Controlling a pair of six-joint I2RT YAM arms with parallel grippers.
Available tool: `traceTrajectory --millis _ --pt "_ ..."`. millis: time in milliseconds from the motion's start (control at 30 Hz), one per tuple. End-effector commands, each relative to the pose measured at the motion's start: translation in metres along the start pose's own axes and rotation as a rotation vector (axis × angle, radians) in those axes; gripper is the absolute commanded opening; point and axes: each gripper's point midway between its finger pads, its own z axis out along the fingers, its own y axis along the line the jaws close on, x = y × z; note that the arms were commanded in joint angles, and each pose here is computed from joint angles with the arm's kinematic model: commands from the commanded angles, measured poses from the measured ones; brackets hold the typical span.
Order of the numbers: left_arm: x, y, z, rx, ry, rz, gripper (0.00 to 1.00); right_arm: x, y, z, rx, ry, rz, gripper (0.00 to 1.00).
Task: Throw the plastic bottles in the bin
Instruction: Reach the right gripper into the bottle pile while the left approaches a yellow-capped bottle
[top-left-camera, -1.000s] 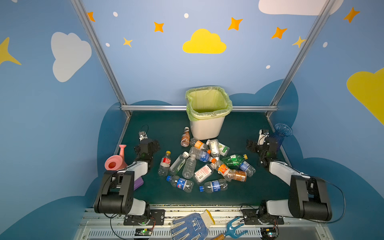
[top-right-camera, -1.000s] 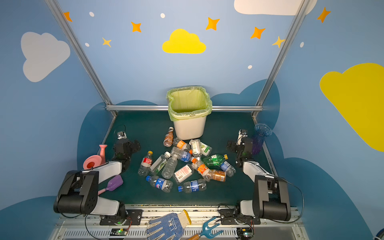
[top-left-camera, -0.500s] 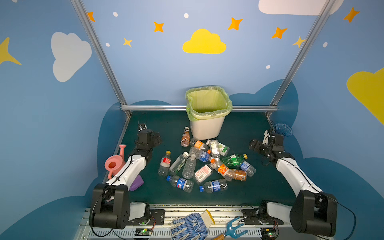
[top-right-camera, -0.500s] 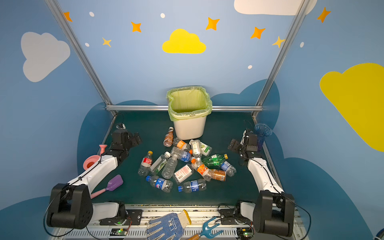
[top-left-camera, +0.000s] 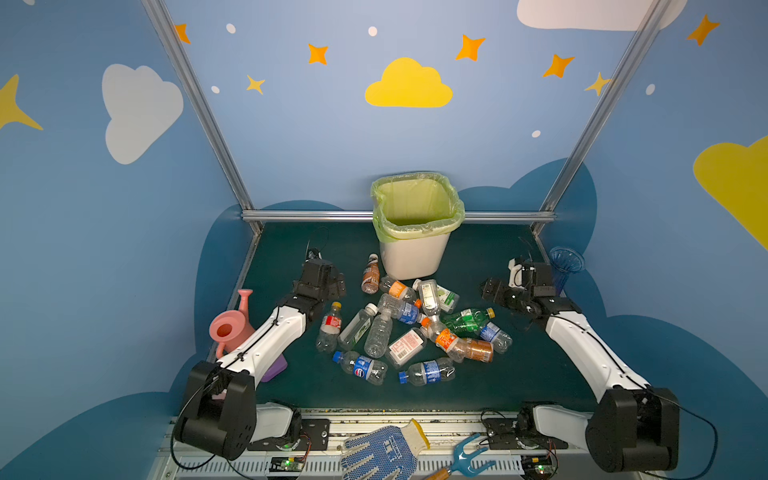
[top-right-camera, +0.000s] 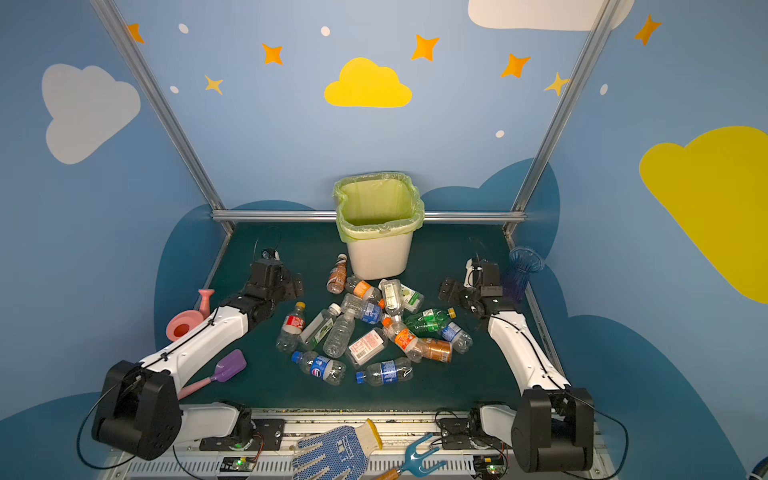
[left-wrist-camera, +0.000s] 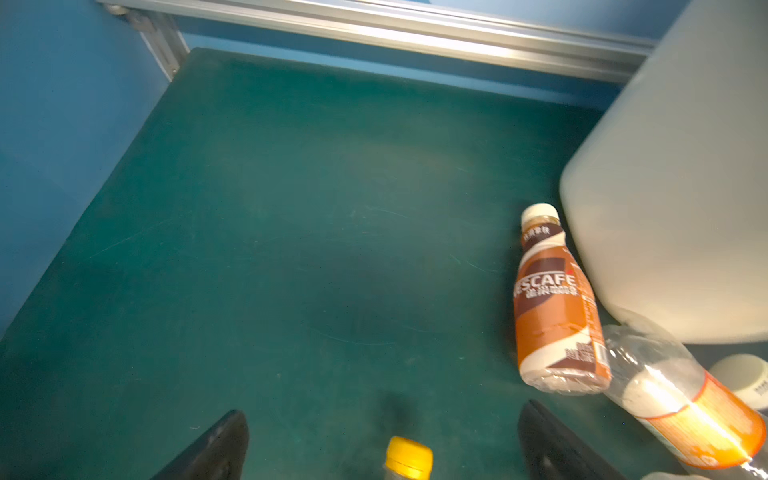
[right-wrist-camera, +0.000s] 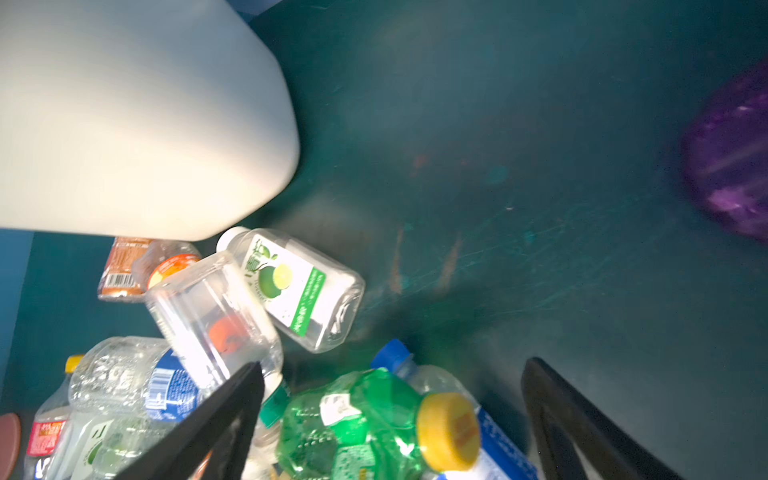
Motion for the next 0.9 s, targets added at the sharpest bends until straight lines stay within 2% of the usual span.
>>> traceTrajectory --millis 0,167,433,567,867 --pt "0.008 0.002 0.003 -0.035 0.042 0.016 1.00 0.004 0.015 -0.010 0.022 0.019 -0.058 0.92" --pt "0.013 -0.007 0.003 -0.018 0.054 0.020 1.00 0.029 0.036 -0.018 0.024 0.119 -0.144 0.87" --pt "0.015 0.004 0.004 -0.088 0.055 -0.015 1.00 0.084 0.078 -0.038 -0.070 0.289 -0.390 0.80" --pt "0.012 0.007 0.003 -0.110 0.049 -0.011 1.00 0.106 0.090 -0.039 -0.086 0.370 -0.465 0.72" --pt "0.014 0.013 0.001 -0.136 0.055 -0.007 1.00 0.145 0.103 -0.030 -0.076 0.513 -0.584 0.78"
